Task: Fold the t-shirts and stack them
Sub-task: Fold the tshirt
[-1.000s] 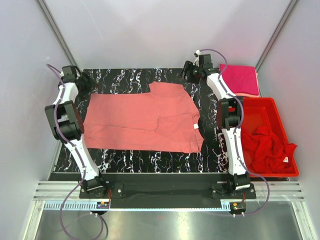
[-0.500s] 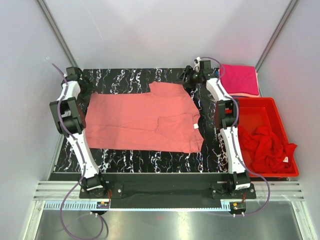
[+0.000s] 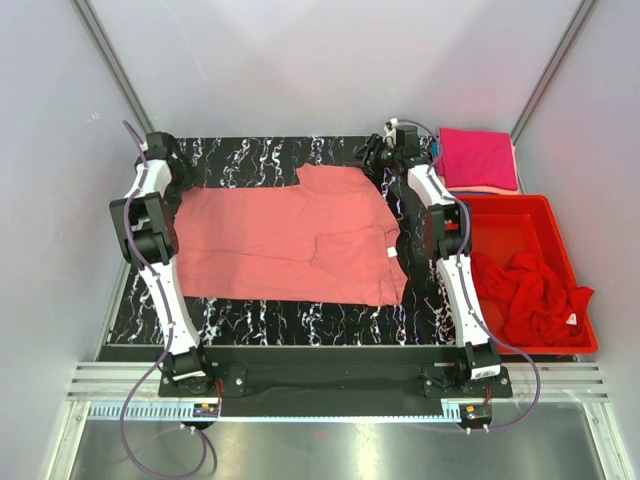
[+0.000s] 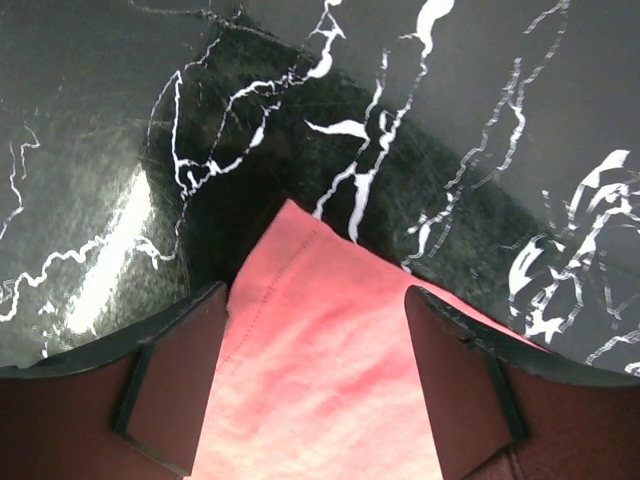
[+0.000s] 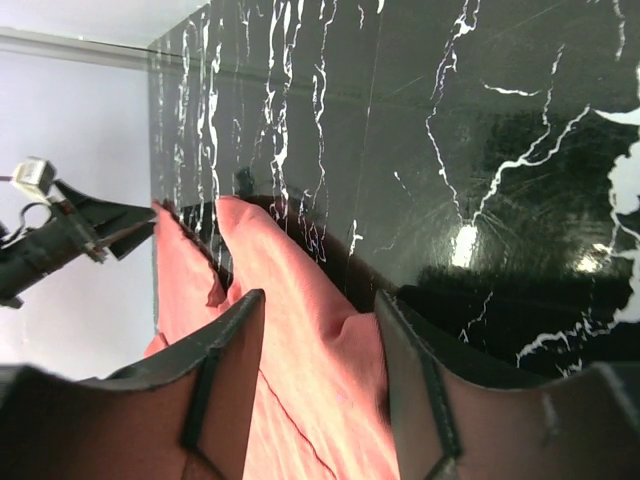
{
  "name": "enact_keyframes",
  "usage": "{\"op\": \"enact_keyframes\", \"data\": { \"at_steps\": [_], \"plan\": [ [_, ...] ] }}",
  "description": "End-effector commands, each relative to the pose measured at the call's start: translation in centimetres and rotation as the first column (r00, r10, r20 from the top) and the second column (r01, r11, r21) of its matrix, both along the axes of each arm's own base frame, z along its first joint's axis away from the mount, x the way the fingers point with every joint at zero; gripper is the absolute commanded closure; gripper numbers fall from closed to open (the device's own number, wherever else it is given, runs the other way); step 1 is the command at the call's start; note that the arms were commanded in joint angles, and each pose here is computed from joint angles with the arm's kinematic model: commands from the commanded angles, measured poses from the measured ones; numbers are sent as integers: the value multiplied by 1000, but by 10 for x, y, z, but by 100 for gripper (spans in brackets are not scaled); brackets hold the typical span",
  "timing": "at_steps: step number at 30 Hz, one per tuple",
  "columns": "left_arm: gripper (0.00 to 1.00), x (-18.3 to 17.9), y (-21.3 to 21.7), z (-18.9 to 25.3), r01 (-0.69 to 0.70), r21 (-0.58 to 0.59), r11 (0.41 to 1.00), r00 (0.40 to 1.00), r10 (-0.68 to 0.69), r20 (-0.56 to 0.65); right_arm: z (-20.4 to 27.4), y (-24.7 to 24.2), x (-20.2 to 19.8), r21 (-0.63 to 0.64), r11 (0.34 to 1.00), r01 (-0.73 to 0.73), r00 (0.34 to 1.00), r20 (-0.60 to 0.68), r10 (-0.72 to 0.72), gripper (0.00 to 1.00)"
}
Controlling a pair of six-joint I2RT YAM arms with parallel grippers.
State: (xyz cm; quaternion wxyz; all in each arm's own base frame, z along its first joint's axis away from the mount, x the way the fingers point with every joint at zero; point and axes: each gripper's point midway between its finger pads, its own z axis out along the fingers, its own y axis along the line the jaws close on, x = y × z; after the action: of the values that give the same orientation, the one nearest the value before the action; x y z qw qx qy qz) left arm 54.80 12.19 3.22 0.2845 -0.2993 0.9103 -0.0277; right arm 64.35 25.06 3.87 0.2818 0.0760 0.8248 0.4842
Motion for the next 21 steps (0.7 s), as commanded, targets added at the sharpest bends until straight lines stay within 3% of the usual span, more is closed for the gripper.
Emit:
{"op": "enact_keyframes", "data": {
  "at_steps": [1, 4, 5, 6, 8, 9, 10, 15, 21],
  "plan": [
    [25, 13, 11, 5, 10, 47, 999, 1000, -11, 26, 7, 13, 0, 45, 999, -28, 999, 26, 27, 46],
    [34, 17, 11, 6, 15, 50, 999, 999, -17, 33, 4, 11, 1, 25, 999, -25, 999, 38, 24, 56],
    [48, 18, 10, 8, 17, 52, 999, 999, -19, 39, 5, 11, 2, 21, 999, -24, 999, 46, 23, 62],
    [58, 20, 9, 11, 19, 54, 998, 999, -22, 45, 7, 11, 4, 20, 1000, -24, 998, 62, 23, 74],
    [75, 24, 10, 18, 15, 59, 998, 998, -19, 67, 15, 10, 8, 21, 1000, -17, 996, 94, 15, 88],
    [93, 26, 6, 22, 31, 43, 999, 996, -35, 81, 24, 10, 12, 26, 1000, -16, 991, 130, 13, 100],
    [100, 29, 5, 31, 33, 45, 998, 994, -37, 100, 35, 11, 15, 30, 999, -12, 987, 159, 7, 100],
    [100, 27, 6, 57, 25, 67, 997, 991, -34, 130, 109, 11, 17, 28, 999, -40, 935, 354, 28, 100],
    [100, 16, 5, 71, 35, 91, 995, 987, -48, 153, 154, 7, -4, -20, 998, -65, 884, 462, 66, 100]
  ]
}}
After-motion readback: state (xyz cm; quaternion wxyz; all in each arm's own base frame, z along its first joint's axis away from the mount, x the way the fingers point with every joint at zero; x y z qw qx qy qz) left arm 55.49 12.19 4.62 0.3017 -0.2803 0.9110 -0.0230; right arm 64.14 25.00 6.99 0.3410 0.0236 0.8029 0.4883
